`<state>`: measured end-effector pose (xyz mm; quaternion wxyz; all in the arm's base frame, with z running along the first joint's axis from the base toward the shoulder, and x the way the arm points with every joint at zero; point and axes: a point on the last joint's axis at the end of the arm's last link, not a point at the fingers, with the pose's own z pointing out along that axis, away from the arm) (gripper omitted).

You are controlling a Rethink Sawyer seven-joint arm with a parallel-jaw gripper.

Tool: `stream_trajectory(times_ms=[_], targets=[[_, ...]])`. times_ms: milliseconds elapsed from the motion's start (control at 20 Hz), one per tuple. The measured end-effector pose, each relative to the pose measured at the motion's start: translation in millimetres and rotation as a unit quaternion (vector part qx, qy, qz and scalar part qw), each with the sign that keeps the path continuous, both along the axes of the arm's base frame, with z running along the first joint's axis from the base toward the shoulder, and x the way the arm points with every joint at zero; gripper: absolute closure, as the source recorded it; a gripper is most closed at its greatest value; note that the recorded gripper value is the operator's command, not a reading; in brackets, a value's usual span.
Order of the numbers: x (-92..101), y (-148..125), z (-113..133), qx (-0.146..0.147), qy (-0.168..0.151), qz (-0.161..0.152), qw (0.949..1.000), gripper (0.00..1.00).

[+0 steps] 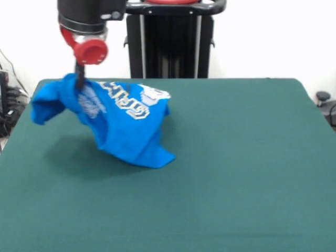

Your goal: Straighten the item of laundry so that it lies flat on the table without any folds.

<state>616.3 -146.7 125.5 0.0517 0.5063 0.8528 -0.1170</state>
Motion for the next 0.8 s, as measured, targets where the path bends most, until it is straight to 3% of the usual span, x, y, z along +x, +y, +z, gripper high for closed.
stream_trajectory(times_ms=[250, 500, 600, 700, 800], targets=[[7.7, -16.0, 3.0, -0.017, -0.027, -0.002, 0.9995, 1.00], [6.9, -41.2, -0.3, -0.002, -0.035, -0.034, 0.9988, 1.00], [0.7, -70.8, -13.7, 0.003, -0.039, -0.057, 0.9976, 1.00], [-2.0, -84.0, -22.1, -0.001, -0.043, -0.063, 0.9971, 1.00], [-7.0, -111.5, -43.8, -0.019, -0.058, -0.065, 0.9960, 1.00]])
